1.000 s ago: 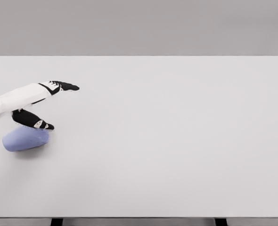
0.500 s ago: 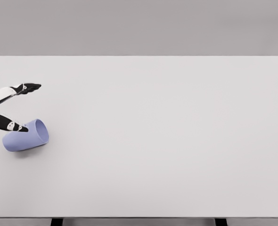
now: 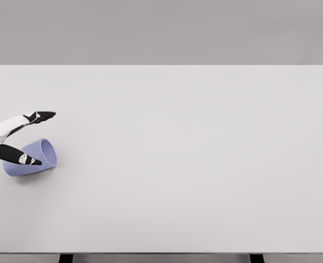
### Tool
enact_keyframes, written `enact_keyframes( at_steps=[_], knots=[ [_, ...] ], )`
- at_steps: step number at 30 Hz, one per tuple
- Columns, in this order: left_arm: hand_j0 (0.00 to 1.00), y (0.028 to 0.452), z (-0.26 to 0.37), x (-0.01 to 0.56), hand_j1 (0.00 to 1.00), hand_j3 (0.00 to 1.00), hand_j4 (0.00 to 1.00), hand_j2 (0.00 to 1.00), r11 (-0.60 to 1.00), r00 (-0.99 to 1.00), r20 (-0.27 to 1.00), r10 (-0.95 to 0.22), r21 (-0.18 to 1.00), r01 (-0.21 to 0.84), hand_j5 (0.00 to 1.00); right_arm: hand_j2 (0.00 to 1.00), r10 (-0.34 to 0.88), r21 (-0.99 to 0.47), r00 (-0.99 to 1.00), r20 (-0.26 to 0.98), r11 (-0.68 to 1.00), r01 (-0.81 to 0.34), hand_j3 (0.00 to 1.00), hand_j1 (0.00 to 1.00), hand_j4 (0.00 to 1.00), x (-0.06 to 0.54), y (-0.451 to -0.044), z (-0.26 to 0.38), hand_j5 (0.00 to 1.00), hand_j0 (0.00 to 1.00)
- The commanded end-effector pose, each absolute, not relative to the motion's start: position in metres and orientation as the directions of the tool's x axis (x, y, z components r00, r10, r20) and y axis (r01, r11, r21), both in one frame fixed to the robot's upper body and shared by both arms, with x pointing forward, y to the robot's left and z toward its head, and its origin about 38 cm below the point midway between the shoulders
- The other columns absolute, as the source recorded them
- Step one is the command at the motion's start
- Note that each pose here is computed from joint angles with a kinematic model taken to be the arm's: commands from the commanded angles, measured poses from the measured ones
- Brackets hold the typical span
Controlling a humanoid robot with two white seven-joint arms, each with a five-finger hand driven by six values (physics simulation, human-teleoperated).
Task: Flip the cup with left arm and place it on the table
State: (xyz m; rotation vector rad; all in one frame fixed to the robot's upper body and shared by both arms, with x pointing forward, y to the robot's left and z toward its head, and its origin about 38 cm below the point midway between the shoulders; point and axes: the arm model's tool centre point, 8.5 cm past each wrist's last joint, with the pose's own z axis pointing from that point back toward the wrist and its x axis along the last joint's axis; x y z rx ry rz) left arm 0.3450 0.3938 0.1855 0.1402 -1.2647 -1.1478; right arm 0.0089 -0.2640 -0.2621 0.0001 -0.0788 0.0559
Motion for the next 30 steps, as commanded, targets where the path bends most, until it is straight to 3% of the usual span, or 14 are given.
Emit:
enact_keyframes(
  at_steps=[1, 30],
  knots=[
    [1.00, 0.393, 0.182, 0.345, 1.00, 1.00, 1.00, 1.00, 0.482, -0.127, 0.666, -0.735, 0.645, 0.594, 1.00, 1.00, 0.054, -0.002, 0.995, 0.078, 0.999, -0.054, 1.00, 1.00, 1.00, 0.009, -0.264, -0.262, 1.00, 1.00],
    [1.00, 0.411, 0.137, 0.339, 1.00, 1.00, 1.00, 1.00, 0.500, -0.030, 0.641, -0.767, 0.627, 0.598, 1.00, 1.00, 0.054, -0.002, 0.995, 0.078, 0.999, -0.054, 1.00, 1.00, 1.00, 0.009, -0.264, -0.262, 1.00, 1.00]
  ],
)
